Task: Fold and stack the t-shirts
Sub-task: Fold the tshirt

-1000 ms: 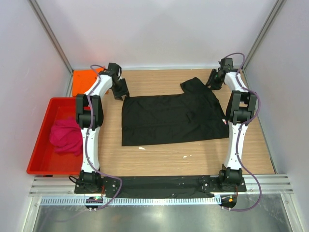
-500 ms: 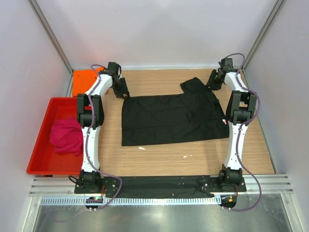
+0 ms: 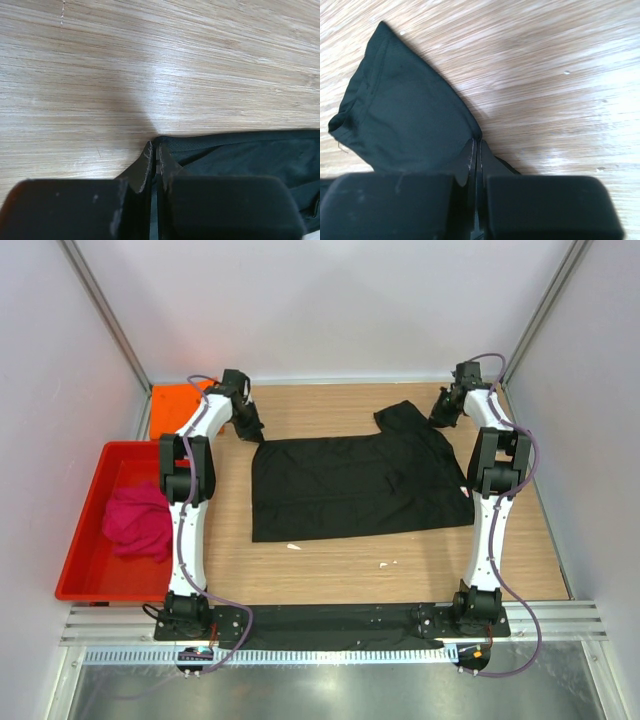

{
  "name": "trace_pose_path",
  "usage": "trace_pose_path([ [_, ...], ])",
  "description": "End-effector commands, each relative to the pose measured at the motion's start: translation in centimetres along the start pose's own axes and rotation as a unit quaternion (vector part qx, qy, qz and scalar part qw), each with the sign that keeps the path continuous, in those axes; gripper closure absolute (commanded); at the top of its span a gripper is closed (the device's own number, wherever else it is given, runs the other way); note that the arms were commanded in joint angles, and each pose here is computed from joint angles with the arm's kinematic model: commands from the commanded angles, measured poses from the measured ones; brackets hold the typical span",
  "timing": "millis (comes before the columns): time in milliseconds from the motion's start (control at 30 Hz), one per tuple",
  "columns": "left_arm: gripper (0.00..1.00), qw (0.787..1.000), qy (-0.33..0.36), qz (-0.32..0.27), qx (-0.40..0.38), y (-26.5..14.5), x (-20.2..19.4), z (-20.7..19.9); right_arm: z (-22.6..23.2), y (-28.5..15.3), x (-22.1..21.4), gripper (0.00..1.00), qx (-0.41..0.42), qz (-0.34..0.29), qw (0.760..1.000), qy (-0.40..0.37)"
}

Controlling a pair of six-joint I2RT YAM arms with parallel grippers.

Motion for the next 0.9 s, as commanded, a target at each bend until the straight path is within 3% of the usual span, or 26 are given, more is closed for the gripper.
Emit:
trace_pose_path([
  [0,1.00,0.999,0.000,-0.044,-0.019,-1.9,2.0,-0.9,0.6,-2.6,2.5,0.99,-0.020,-0.050,0.999,0.004],
  [267,1.00,0.995,0.006,-0.086,-0.042,-4.6,2.6,-2.0,1.4,-5.1,3.5,0.99,-0.013,-0.070,0.997,-0.006],
  [867,1.00,0.996,0.005,-0.081,-0.027,-7.8,0.8,-1.5,1.6,-9.8,1.7,0.99,-0.048,-0.057,0.997,0.010],
])
Point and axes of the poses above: each gripper's point midway between its finger pads, its own y axis out along the fingers, its own z axis along the line the jaws close on, x = y × z, the point moved 8 cm from there along -y, back along the fingers, and after that the axes turned 4 degrees about -y, right-handed, at the moved point
